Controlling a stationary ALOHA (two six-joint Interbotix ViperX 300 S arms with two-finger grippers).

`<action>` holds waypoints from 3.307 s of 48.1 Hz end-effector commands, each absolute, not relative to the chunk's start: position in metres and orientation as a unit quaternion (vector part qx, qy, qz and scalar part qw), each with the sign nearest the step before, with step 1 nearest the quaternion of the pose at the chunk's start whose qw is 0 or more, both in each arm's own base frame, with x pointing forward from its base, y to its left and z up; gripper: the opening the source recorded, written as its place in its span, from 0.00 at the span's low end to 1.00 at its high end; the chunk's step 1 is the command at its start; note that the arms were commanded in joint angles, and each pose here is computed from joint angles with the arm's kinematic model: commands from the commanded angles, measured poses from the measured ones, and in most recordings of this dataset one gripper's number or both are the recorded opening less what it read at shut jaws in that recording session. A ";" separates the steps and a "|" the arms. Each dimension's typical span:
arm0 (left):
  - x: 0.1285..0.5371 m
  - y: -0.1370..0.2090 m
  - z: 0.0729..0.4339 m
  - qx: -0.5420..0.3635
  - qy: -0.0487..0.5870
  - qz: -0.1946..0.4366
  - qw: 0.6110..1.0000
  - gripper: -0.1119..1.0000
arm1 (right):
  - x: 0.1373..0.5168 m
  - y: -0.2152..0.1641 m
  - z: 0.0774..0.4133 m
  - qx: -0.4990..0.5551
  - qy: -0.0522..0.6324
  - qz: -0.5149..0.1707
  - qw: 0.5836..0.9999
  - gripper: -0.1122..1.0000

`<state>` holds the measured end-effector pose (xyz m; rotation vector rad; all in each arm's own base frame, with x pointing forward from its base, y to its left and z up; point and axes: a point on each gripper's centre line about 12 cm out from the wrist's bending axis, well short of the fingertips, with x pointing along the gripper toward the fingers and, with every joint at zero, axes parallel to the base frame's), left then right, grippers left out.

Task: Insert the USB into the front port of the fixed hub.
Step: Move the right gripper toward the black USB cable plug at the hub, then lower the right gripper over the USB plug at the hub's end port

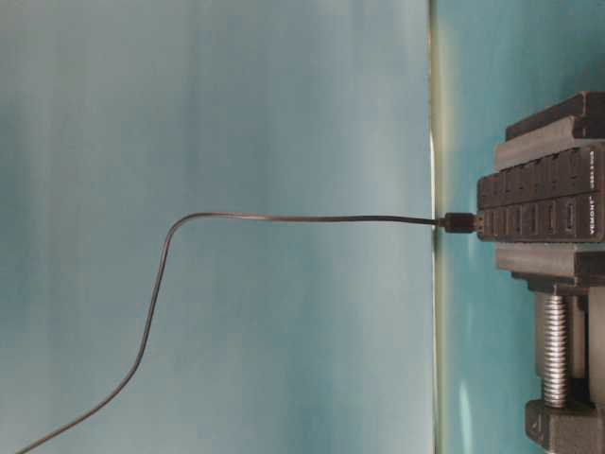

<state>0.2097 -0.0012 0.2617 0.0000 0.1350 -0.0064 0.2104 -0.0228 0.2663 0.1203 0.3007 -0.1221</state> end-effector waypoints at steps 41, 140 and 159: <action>0.218 -0.005 0.264 0.002 0.096 -0.011 0.995 0.10 | 0.315 -0.052 0.224 0.022 0.306 -0.077 0.949 0.08; 0.201 -0.004 0.265 0.002 0.101 -0.011 0.995 0.10 | 0.390 -0.088 0.174 0.006 0.382 -0.091 0.920 0.59; 0.201 -0.004 0.265 0.002 0.100 -0.011 0.995 0.10 | 0.399 -0.090 0.170 0.000 0.385 -0.089 0.919 0.75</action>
